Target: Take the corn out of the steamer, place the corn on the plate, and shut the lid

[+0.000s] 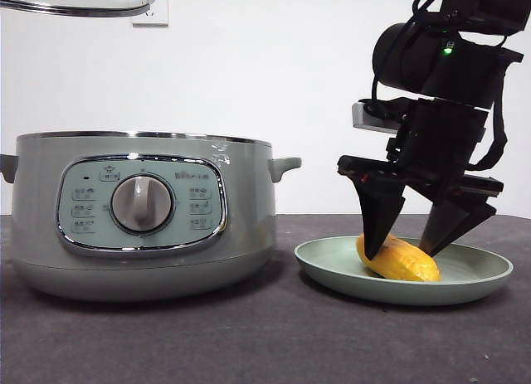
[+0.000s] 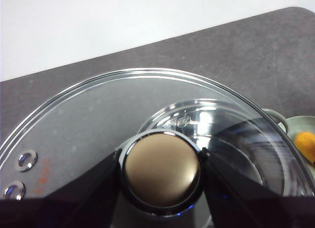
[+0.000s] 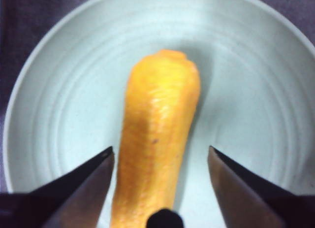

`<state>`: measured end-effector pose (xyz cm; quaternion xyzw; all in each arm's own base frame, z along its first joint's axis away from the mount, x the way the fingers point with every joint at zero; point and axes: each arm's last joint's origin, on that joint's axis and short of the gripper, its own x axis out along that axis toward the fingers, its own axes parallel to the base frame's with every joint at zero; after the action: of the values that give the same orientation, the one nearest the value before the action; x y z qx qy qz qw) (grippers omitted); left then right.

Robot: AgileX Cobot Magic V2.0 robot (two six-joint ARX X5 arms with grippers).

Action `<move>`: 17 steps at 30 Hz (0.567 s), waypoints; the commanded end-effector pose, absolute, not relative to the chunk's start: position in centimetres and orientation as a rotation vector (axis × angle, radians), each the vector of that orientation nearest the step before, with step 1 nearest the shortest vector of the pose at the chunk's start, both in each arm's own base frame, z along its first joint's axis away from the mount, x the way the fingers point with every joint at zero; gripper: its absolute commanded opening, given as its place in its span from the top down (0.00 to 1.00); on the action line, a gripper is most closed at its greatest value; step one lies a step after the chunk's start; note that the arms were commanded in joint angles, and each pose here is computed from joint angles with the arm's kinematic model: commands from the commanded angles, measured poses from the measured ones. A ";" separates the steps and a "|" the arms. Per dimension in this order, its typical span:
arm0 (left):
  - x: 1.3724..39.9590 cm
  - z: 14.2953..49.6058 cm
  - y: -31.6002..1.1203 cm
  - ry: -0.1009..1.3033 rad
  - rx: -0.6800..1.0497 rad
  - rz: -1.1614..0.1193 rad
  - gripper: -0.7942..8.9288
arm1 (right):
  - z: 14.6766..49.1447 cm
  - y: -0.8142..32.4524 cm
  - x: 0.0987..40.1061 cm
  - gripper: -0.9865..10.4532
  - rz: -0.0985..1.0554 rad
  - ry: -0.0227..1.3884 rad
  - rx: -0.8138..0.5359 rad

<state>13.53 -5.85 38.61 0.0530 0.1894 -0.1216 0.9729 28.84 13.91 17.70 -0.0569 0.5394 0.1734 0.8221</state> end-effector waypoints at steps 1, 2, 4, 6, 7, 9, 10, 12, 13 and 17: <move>13.7 39.6 -6.0 0.306 0.069 -0.276 0.93 | 18.7 13.7 28.4 0.61 0.365 1.121 -0.105; 13.9 39.6 -6.2 0.304 0.064 -0.289 0.93 | 19.3 13.6 28.2 0.61 0.367 1.109 -0.102; 14.5 39.5 -6.5 0.309 0.053 -0.300 0.93 | 20.4 13.4 27.7 0.61 0.370 1.090 -0.097; 15.2 39.3 -6.9 0.321 0.039 -0.322 0.93 | 21.5 13.1 27.0 0.61 0.374 1.070 -0.093; 15.7 39.1 -7.2 0.328 0.033 -0.341 0.93 | 22.2 12.9 26.7 0.61 0.376 1.059 -0.091; 16.7 38.8 -7.8 0.344 0.032 -0.366 0.93 | 23.3 12.6 25.9 0.61 0.379 1.039 -0.086; 17.3 38.5 -8.1 0.355 0.032 -0.370 0.93 | 24.0 12.4 25.5 0.61 0.381 1.025 -0.083; 18.5 37.9 -8.7 0.378 0.034 -0.387 0.93 | 25.1 12.0 24.8 0.61 0.385 0.999 -0.078; 19.1 37.5 -9.1 0.391 0.034 -0.397 0.93 | 25.6 11.8 24.4 0.61 0.386 0.985 -0.075; 21.5 36.0 -10.3 0.444 0.045 -0.411 0.93 | 27.5 11.1 22.9 0.61 0.392 0.935 -0.065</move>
<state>21.18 -10.11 35.24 0.0321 0.2450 -0.1981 0.9485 23.10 11.16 27.54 -0.0336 0.4461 0.1905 0.8738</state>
